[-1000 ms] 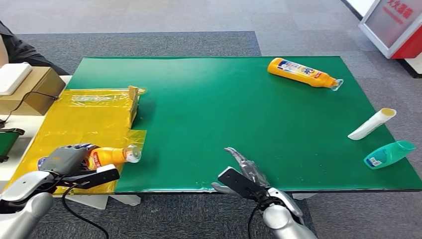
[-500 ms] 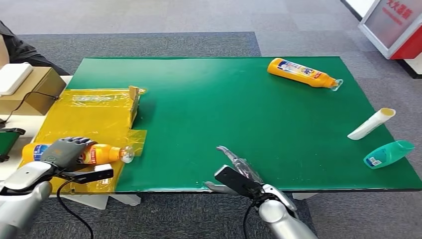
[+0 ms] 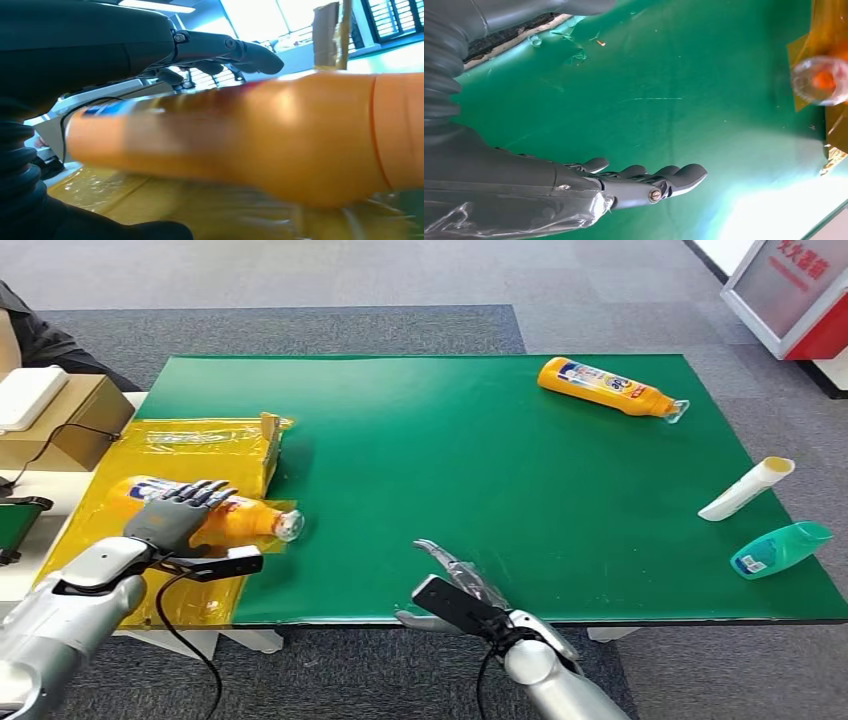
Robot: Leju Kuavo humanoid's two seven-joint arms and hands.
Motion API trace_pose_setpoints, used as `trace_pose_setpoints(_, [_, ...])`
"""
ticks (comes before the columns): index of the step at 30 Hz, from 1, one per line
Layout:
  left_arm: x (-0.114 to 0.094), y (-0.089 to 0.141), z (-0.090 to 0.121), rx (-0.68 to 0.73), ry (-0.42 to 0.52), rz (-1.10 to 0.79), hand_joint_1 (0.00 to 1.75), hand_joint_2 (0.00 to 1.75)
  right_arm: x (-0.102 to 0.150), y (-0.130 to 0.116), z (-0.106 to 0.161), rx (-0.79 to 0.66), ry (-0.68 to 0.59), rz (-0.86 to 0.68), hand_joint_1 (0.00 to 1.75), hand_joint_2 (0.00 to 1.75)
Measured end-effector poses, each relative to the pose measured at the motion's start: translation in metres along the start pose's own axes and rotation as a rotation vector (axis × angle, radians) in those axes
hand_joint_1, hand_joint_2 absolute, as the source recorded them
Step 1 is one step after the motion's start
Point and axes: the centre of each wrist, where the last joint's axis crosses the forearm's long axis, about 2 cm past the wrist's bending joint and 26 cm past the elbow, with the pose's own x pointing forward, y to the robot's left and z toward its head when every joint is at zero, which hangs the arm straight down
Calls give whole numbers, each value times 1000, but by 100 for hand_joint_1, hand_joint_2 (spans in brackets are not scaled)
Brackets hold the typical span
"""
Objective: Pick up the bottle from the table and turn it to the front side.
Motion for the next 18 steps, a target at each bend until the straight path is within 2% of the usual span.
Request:
trace_pose_setpoints(4, [9, -7, 7, -16, -31, 135, 0, 175, -2, 3, 5, -1, 21, -10, 0, 175])
trace_pose_setpoints(8, [21, -14, 28, 30, -98, 378, 0, 175, -4, 6, 14, -11, 37, -21, 0, 175])
trace_pose_setpoints(13, [37, -20, 69, 248, -212, 718, 0, 175, -6, 8, 25, -33, 50, -32, 0, 175])
trace_pose_setpoints(18, [49, -23, 106, 445, -256, 902, 0, 175, -5, 10, 35, -51, 55, -42, 0, 175])
